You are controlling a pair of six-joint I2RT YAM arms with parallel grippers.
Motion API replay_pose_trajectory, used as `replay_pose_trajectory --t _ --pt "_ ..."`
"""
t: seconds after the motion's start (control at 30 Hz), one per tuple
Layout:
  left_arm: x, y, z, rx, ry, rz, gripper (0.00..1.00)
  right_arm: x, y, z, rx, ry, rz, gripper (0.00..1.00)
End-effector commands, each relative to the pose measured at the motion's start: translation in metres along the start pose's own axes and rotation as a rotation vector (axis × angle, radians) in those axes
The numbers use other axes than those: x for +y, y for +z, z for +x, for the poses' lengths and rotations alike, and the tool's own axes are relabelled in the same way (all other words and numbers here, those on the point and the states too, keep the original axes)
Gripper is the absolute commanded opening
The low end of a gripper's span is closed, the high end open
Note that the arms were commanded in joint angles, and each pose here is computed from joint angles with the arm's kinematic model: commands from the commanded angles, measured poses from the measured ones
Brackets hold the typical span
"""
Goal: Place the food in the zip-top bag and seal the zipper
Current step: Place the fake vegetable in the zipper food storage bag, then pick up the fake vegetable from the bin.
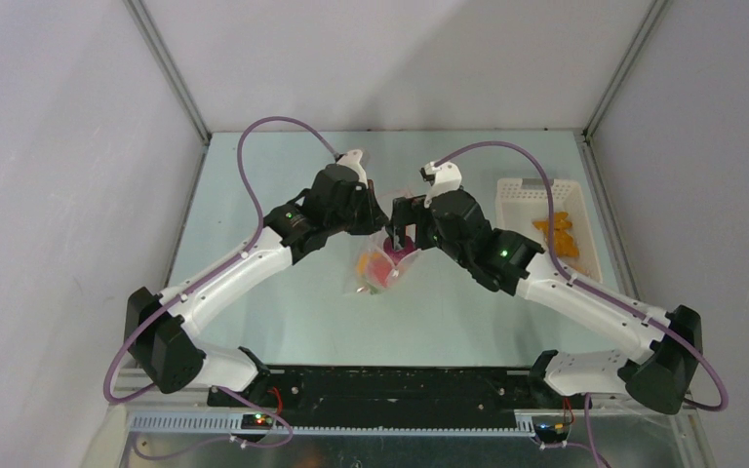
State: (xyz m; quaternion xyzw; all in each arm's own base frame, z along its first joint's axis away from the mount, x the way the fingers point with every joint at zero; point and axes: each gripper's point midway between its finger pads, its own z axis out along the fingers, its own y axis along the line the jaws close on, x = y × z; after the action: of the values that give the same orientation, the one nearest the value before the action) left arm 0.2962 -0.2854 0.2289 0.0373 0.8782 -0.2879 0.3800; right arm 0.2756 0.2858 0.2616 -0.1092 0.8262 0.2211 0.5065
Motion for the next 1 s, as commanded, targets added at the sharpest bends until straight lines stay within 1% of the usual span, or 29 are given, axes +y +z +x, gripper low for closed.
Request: replay_pose_trajectory --t 0.0,0.2,0.37,0.5,0.63,0.9,0.97 --pt "-0.02 -0.017 -0.028 -0.078 0.008 0.058 0.0 0.0 -0.023 -0.023 -0.068 0.008 -0.018 0.99" --pt "-0.019 -0.018 -0.031 -0.088 0.012 0.046 0.0 -0.022 -0.039 -0.034 -0.106 -0.002 0.059 0.99" --pt "-0.019 -0.02 -0.032 -0.091 0.022 0.043 0.0 -0.053 -0.052 -0.041 -0.124 0.07 0.151 0.99" --pt "-0.019 -0.025 -0.034 -0.097 0.037 0.044 0.0 -0.098 -0.059 -0.036 -0.099 0.167 0.293 0.99" --pt "-0.018 -0.029 -0.036 -0.11 0.044 0.042 0.0 -0.159 -0.069 -0.027 -0.092 0.261 0.478 0.99" --pt "-0.016 -0.03 -0.03 -0.097 0.048 0.047 0.0 -0.238 -0.083 -0.004 -0.068 0.411 0.668 0.99" --pt "-0.016 -0.03 -0.027 -0.09 0.051 0.048 0.0 -0.253 -0.085 0.006 -0.043 0.437 0.707 0.99"
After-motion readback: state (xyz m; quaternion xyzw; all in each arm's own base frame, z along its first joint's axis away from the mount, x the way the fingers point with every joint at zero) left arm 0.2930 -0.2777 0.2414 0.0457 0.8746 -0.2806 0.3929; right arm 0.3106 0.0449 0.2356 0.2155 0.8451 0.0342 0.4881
